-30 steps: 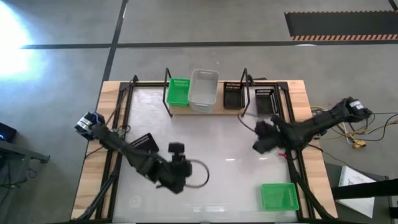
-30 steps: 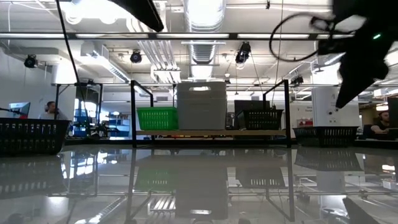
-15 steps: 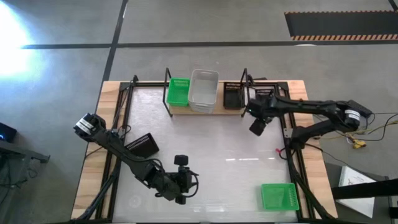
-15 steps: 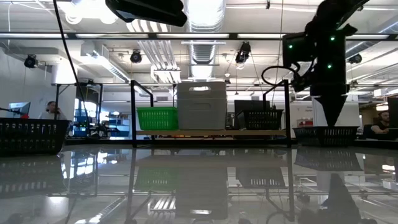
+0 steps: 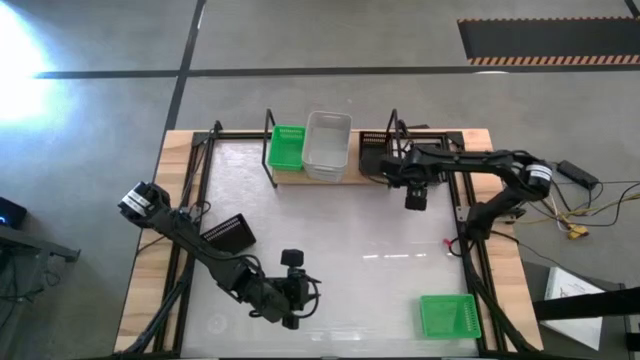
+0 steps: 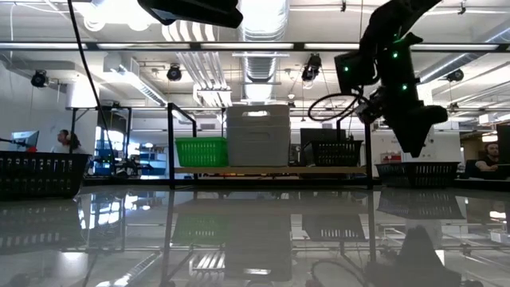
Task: Stack baskets on shelf by color
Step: Stack the top black bin on the black bin on the shelf
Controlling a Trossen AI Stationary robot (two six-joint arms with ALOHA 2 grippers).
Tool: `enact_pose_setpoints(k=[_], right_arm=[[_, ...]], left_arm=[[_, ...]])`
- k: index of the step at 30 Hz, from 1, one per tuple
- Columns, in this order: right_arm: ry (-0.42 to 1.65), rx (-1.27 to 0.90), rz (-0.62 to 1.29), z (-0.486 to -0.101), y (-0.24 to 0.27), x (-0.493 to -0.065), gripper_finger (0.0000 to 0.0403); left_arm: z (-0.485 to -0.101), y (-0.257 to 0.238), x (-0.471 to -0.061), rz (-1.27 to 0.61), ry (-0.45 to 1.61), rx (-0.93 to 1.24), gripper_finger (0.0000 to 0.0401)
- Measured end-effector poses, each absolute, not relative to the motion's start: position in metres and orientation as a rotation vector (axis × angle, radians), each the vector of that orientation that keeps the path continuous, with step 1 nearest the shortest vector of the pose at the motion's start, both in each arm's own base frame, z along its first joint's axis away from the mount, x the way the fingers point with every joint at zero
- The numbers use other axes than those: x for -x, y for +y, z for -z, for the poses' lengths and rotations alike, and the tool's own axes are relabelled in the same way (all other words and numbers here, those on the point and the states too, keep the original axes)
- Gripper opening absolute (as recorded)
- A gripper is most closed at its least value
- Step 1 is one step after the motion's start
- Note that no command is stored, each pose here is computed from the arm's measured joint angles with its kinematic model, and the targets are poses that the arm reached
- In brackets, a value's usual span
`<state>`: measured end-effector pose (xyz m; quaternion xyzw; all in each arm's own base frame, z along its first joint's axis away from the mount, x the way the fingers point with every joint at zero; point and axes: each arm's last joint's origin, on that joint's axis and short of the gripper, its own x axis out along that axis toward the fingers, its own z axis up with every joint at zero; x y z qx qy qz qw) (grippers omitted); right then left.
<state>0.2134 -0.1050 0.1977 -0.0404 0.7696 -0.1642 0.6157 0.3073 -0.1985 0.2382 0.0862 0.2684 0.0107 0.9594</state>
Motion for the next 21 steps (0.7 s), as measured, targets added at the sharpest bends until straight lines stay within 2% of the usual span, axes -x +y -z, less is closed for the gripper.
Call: enact_pose_setpoints(k=[8,14,17,21], right_arm=[[1.944,0.134,0.295,-0.167,-0.115,-0.205,0.0174],[1.973,0.147,0.243,-0.159,-0.123,-0.204,0.0160],[1.966,0.151,0.217,-0.157,-0.123,-0.205,0.0134],[1.942,0.131,0.199,-0.157,-0.123,-0.207,0.0066]], left_arm=[[-0.239,-0.199,-0.308,-0.020,0.532,-0.166,0.0127],[-0.240,-0.199,-0.308,-0.018,0.529,-0.164,0.0127],[-0.240,-0.199,-0.308,-0.017,0.529,-0.163,0.0127],[-0.240,-0.199,-0.308,-0.017,0.528,-0.163,0.0127]])
